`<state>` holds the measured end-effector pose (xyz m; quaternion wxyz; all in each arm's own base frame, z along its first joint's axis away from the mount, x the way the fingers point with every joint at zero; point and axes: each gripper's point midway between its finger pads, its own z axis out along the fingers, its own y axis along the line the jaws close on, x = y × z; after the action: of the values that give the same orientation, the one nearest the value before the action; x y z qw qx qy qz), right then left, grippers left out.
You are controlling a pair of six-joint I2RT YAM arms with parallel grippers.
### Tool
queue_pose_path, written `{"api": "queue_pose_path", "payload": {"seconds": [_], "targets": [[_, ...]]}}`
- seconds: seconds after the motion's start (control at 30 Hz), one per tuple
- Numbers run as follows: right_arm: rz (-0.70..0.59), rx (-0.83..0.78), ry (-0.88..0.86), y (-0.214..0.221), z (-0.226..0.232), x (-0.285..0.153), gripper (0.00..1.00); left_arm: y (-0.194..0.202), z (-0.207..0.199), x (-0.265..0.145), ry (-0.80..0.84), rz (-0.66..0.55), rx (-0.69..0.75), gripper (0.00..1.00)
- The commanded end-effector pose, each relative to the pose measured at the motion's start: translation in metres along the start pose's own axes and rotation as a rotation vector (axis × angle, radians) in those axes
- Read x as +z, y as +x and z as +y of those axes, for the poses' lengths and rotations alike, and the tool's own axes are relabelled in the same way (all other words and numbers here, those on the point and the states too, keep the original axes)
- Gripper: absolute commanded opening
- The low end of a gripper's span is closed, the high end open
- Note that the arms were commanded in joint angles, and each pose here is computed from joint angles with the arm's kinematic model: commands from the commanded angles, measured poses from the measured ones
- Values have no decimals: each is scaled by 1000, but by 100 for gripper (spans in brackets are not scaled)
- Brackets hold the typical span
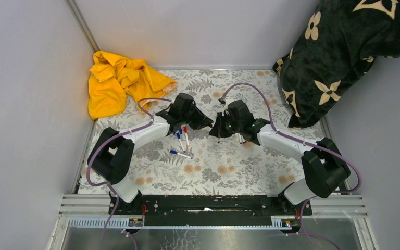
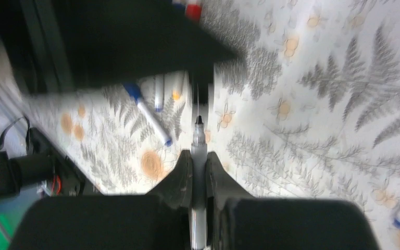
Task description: Open the pen caps
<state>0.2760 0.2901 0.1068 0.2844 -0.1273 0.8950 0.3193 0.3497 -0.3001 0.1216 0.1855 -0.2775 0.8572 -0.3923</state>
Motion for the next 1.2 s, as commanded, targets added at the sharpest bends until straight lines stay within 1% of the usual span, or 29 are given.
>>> {"api": "queue_pose_path", "payload": {"seconds": [0.0,0.1,0.17,0.33,0.53,0.67,0.9,0.97,1.17], "targets": [[239,20,-26,63,5,-40,0,-146,36,-18,-99,-452,49,0],[250,15,-28,65,4,-42,0,-155,43,-25,-110,-457,90,0],[254,11,-27,66,4,-43,0,-157,50,-30,-154,-459,118,0],[218,0,37,57,-8,-39,0,-155,60,-33,-212,-447,148,0],[157,-43,259,37,-53,-25,0,-151,106,-48,-445,-455,189,0],[127,-66,411,22,-81,-17,0,-149,131,-61,-546,-483,193,0],[81,-93,683,10,-132,-13,0,-144,157,-69,-673,-489,198,0],[76,-96,718,10,-139,-10,0,-142,164,-68,-694,-482,198,0],[64,-112,817,12,-160,-8,4,-138,172,-65,-722,-469,201,5]]}}
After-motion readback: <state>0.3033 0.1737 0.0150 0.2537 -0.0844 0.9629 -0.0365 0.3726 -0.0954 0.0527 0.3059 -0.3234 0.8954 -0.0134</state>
